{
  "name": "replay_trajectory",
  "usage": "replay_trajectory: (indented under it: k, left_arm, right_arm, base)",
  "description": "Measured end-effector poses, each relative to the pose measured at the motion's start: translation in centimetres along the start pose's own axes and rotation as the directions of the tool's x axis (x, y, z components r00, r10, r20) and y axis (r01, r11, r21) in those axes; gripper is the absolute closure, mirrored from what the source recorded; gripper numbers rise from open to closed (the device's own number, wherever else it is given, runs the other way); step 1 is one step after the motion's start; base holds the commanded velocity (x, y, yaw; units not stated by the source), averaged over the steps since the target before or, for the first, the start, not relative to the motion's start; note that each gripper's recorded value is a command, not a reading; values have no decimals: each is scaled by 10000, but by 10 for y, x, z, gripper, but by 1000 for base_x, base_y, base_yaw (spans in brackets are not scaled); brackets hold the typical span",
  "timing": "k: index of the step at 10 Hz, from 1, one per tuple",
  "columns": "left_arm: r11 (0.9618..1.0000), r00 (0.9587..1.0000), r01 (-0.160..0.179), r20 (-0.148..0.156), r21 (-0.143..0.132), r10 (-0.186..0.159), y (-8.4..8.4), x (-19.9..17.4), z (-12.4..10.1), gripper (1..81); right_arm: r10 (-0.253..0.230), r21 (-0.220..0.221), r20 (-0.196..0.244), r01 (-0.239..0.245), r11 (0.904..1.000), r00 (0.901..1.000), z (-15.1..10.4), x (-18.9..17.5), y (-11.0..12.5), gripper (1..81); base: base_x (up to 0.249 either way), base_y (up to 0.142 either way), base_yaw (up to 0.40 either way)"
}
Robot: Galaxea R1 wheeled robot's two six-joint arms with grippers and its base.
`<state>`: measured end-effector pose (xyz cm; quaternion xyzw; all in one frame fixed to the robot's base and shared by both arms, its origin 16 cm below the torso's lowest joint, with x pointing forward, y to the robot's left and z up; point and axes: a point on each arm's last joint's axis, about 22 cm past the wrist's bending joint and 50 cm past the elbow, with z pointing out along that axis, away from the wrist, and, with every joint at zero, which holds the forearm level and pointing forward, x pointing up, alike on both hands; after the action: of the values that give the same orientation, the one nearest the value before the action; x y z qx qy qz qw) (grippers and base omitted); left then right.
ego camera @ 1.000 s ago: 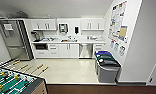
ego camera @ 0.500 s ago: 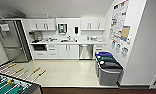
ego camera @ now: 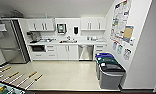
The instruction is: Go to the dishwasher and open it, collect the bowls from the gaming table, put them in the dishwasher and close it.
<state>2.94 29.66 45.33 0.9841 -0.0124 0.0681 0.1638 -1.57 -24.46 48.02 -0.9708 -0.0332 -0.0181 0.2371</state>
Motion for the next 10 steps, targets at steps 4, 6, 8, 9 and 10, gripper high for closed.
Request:
replay_trajectory:
  k: [4,6,8,9,10]
  left_arm:
    - [9992,10000,-25,22,404,24,-9,-2,6,10]
    - [9967,10000,-68,29,812,66,-15,-2,14,10]
    - [9964,10000,-47,80,841,41,-10,-7,18,10]
    - [9969,10000,-43,70,790,38,-6,-6,19,10]
    - [9965,10000,-51,74,832,45,-9,-6,18,10]
  right_arm:
    - [-22,-364,-36,21,9993,10000,10,4,9,10]
    - [5,-1008,35,-2,9949,10000,18,0,28,10]
    - [16,-1357,86,-4,9908,10000,21,-3,39,10]
    - [12,-1450,85,0,9894,10000,19,-3,44,10]
    - [12,-1391,79,0,9903,10000,20,-3,41,10]
  base:
    - [187,0,0]
    - [173,0,0]
    - [173,0,0]
    - [175,0,0]
    - [174,0,0]
